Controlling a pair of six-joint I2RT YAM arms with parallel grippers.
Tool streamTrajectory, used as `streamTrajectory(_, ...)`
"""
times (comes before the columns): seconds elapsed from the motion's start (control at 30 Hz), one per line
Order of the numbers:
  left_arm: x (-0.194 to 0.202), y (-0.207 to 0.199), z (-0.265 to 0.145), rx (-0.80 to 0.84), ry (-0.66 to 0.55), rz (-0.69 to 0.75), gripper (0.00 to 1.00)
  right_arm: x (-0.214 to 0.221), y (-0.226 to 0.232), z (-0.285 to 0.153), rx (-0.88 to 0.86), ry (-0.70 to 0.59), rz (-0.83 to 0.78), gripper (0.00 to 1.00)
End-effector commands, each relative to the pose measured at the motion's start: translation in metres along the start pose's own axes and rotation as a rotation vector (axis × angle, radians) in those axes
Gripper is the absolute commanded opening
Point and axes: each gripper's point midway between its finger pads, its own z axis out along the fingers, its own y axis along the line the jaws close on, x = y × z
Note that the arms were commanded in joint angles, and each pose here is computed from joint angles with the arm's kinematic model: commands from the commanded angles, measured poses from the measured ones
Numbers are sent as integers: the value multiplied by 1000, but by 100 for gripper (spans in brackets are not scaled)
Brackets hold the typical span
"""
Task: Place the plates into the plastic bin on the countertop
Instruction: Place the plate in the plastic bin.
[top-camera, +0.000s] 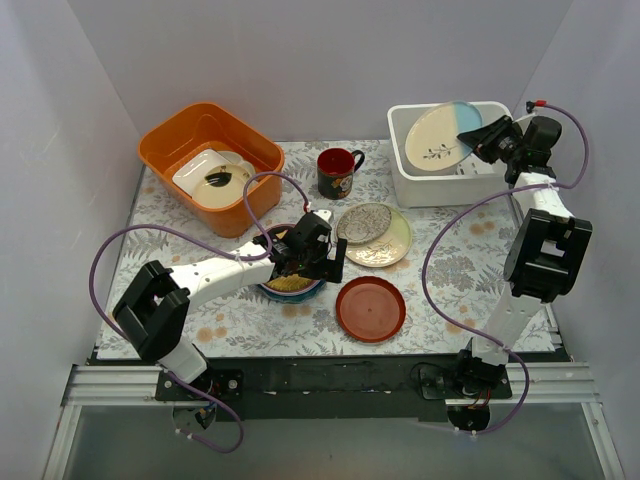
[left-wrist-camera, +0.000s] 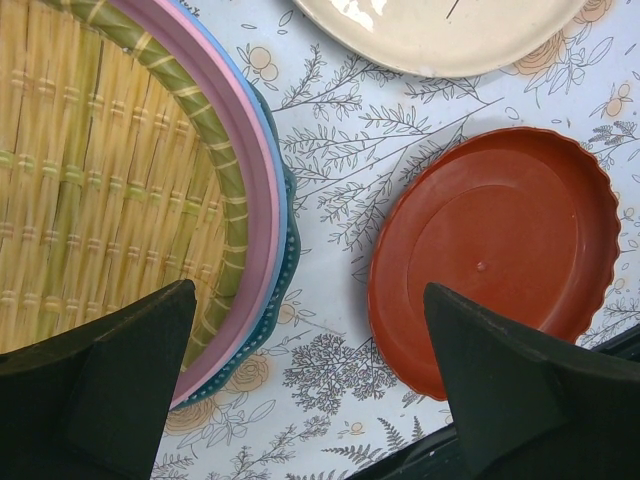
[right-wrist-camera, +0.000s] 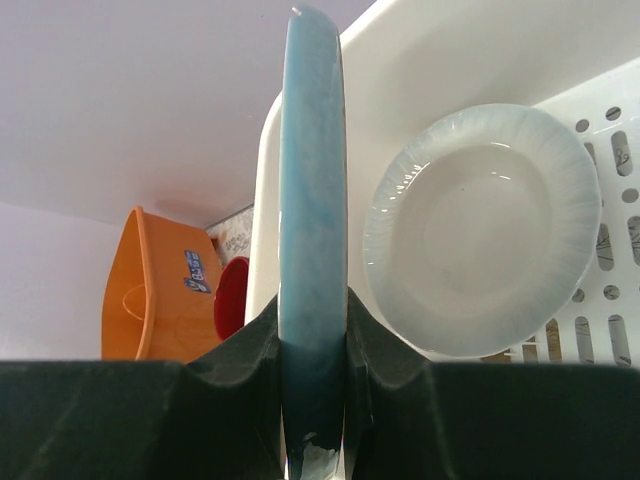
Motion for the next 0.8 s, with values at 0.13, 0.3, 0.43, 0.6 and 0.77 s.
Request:
streamTrajectory(0.13,5,5,2,-7,5,-3,98,-29,24,9,-90,-96,-101,1)
streamTrajectory(0.3,5,5,0,-11,3,-15,98,-22,13,21,-77,-83,-82,1)
streamTrajectory(0.43,6,4,0,-7,7,-18,98,-19,10,27,-81,-83,-78,1)
streamTrajectory(0.6,9,5,-1,-4,16,-37,98,-19,-1,37,-65,-69,-62,1)
streamTrajectory(0.77,11,4,-1,1,21,-39,98,-11,-14,47,-46,-23,-35,4)
